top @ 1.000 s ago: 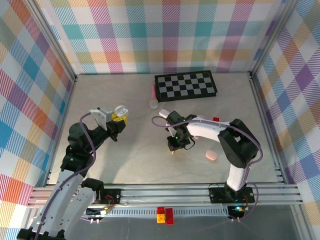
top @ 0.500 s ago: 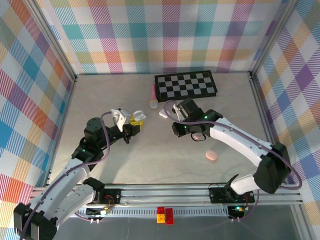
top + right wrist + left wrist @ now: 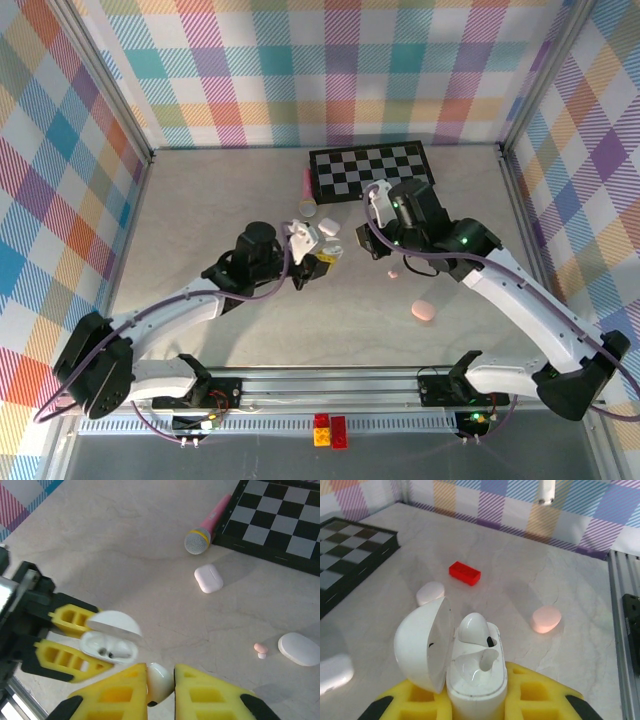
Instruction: Insert the wireless bluetooth earbuds into the charging case
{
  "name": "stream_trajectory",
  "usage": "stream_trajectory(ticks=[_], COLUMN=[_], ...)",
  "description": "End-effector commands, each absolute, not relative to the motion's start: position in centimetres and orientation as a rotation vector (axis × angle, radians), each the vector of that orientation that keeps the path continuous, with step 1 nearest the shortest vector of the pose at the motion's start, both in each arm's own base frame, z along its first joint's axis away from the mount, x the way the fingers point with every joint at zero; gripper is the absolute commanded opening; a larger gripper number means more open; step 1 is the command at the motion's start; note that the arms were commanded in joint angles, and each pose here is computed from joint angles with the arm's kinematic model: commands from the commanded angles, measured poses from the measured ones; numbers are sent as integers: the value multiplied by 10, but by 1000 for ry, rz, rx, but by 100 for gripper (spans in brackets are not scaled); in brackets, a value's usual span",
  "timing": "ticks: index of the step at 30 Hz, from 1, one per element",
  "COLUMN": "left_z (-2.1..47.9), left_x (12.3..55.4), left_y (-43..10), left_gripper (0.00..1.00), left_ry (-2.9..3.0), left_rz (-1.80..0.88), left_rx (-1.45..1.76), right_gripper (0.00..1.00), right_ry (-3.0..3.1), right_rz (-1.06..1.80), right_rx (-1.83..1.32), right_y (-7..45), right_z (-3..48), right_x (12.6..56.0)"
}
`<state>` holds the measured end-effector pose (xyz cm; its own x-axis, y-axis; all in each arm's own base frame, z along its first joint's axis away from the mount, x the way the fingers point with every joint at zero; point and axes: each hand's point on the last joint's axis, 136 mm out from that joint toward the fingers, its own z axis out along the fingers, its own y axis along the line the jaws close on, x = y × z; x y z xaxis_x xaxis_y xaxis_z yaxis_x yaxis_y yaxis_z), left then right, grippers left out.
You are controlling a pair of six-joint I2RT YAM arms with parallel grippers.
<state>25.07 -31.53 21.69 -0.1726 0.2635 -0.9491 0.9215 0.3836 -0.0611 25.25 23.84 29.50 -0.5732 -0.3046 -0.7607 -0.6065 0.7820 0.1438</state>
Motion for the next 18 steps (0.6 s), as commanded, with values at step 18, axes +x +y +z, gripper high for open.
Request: stream_trajectory(ticks=[18], left_z=[266], left_x=[229], left_y=[-355], left_gripper=[4], left_ry=[1469], left_rz=[-990], left_rx=[1146], right_gripper=[16], right_ry=[2024], right_rz=[644], right_rx=[-834], right_y=[255], right_z=[300], right_x=[235])
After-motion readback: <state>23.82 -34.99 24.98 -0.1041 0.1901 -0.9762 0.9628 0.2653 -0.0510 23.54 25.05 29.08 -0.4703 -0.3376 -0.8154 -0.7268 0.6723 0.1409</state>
